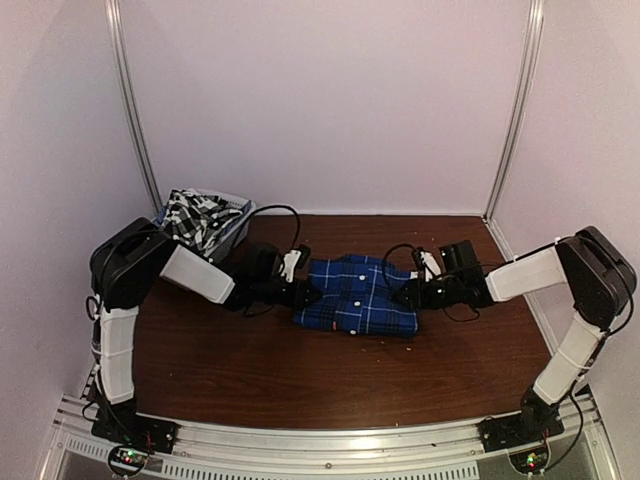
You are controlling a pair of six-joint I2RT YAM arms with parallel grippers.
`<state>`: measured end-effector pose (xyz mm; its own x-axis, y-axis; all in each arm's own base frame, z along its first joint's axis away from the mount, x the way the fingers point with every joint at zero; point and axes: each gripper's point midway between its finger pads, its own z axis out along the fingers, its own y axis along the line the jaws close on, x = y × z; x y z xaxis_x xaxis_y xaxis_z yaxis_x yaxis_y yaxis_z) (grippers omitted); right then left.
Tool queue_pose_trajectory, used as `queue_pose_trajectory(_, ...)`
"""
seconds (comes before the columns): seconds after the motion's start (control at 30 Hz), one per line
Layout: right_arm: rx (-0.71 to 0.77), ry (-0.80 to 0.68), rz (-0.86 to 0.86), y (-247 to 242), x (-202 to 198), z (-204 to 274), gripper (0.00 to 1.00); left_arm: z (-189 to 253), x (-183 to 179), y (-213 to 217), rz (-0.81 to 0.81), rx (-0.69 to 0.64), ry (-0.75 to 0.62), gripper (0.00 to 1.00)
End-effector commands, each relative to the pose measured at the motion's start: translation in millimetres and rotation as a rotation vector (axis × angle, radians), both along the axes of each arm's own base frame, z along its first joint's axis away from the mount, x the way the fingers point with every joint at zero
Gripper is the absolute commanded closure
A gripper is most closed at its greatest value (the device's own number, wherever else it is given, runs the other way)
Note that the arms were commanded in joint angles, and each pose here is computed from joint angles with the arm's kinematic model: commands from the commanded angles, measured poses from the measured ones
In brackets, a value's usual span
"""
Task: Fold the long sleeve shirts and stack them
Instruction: Smooth out the square-folded shirt at the center of the board, then adjust the square-folded shirt at the center of the board.
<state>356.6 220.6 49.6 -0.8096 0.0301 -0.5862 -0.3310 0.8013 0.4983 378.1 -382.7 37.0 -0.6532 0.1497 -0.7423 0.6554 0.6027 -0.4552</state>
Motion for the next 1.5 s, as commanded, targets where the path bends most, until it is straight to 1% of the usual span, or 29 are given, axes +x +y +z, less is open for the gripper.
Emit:
queue_pose_trajectory(0.0,-0.042,-0.067,-0.023,-11,7,28,0.46,31,7,6,0.035,-0.028,-0.077,0.68)
queue_pose_trajectory(0.07,-0.049,-0.093,-0.025,-12,11,41,0.42,43,7,6,0.034,-0.046,-0.097,0.68)
queue_pose_trajectory(0.17,-0.075,-0.128,-0.032,-13,22,56,0.28,62,-1,4,0.017,-0.091,-0.12,0.68)
queue_pose_trajectory(0.27,-0.083,-0.15,-0.025,-9,36,68,0.21,78,-14,-3,-0.01,-0.123,-0.141,0.68)
queue_pose_trajectory(0.4,-0.067,-0.176,0.0,2,59,77,0.17,89,-30,-20,-0.049,-0.142,-0.154,0.68)
queue_pose_trajectory(0.5,-0.07,-0.145,0.051,13,74,69,0.15,89,-39,-34,-0.073,-0.147,-0.151,0.68)
queue_pose_trajectory(0.57,-0.083,-0.132,0.087,19,84,63,0.1,84,-44,-43,-0.086,-0.145,-0.141,0.68)
queue_pose_trajectory(0.63,-0.089,-0.129,0.111,23,96,55,0.08,78,-48,-52,-0.099,-0.143,-0.133,0.68)
queue_pose_trajectory(0.77,-0.023,-0.082,0.171,29,107,37,0.06,62,-54,-73,-0.119,-0.114,-0.125,0.68)
queue_pose_trajectory(0.93,0.054,-0.008,0.241,35,98,18,0.05,45,-60,-86,-0.139,-0.094,-0.107,0.69)
queue_pose_trajectory(1.17,0.086,0.046,0.24,29,72,5,0.06,31,-63,-78,-0.127,-0.047,-0.091,0.69)
queue_pose_trajectory(1.33,0.093,0.069,0.213,18,44,2,0.09,26,-69,-65,-0.128,0.01,-0.1,0.69)
queue_pose_trajectory(1.37,0.088,0.095,0.205,15,33,-4,0.09,25,-70,-63,-0.128,0.026,-0.1,0.69)
queue_pose_trajectory(1.47,0.099,0.089,0.19,11,13,-2,0.11,27,-73,-55,-0.135,0.058,-0.118,0.69)
